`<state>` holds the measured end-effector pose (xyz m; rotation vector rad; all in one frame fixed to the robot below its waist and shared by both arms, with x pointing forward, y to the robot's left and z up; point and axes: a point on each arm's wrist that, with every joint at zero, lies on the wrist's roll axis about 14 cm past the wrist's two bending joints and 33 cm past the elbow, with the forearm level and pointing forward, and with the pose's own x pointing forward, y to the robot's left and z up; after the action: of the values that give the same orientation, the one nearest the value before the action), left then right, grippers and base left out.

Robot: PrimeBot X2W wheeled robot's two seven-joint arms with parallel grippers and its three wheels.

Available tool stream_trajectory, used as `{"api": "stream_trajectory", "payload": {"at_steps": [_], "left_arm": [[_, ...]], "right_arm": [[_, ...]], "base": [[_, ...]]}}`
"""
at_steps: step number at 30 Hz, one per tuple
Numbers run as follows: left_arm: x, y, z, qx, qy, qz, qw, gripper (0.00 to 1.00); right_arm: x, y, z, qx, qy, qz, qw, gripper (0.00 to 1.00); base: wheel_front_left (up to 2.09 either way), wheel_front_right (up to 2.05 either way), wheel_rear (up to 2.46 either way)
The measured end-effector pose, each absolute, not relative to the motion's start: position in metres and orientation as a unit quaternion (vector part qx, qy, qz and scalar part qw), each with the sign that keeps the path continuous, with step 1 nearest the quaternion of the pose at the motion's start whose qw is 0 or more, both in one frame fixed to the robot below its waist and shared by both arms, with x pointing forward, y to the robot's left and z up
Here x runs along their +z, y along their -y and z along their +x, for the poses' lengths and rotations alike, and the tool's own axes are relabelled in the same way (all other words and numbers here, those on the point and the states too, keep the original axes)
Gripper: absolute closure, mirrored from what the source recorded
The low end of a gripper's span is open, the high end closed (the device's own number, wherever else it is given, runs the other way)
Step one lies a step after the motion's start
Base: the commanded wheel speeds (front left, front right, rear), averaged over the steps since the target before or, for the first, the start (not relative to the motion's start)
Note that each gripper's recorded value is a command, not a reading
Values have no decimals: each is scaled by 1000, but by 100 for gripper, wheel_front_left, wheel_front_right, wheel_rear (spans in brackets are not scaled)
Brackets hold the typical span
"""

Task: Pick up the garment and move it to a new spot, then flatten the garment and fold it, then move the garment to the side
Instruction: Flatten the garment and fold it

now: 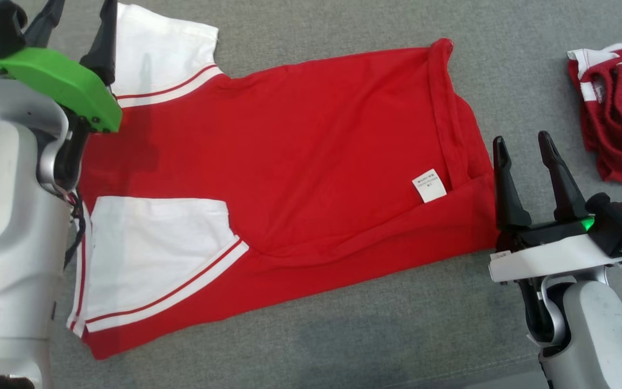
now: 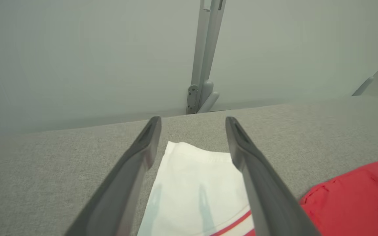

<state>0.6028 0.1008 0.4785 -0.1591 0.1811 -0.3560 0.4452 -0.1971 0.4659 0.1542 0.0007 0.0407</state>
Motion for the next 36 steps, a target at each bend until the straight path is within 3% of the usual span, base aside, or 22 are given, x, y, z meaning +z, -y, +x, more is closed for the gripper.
{"api": "stream_trajectory", "payload": {"at_steps": [8,15,16,17,18,23,28,36], "left_arm": [[404,-94,635,-174,-216,-79,957,0],[352,-92,641,-161,-277,-88,943,0],[351,-90,643,-161,-279,-94,942,15],[348,-87,643,-164,-283,-96,940,78],[346,-85,644,-166,-283,-97,940,100],[348,-83,644,-170,-273,-99,942,100],[354,-79,643,-177,-267,-100,942,100],[364,-67,637,-196,-251,-106,942,100]], "right_arm": [[442,205,449,6,-25,81,996,0],[427,217,447,-12,-46,75,996,0],[426,220,446,-15,-47,73,996,0],[426,223,447,-19,-46,72,996,0],[427,226,449,-21,-44,70,996,0],[448,237,471,-15,-9,53,998,0],[475,229,515,24,32,45,998,0],[444,187,567,103,-33,40,993,0]], "base": [[0,0,0],[0,0,0],[0,0,0],[0,0,0],[0,0,0],[0,0,0],[0,0,0],[0,0,0]]}}
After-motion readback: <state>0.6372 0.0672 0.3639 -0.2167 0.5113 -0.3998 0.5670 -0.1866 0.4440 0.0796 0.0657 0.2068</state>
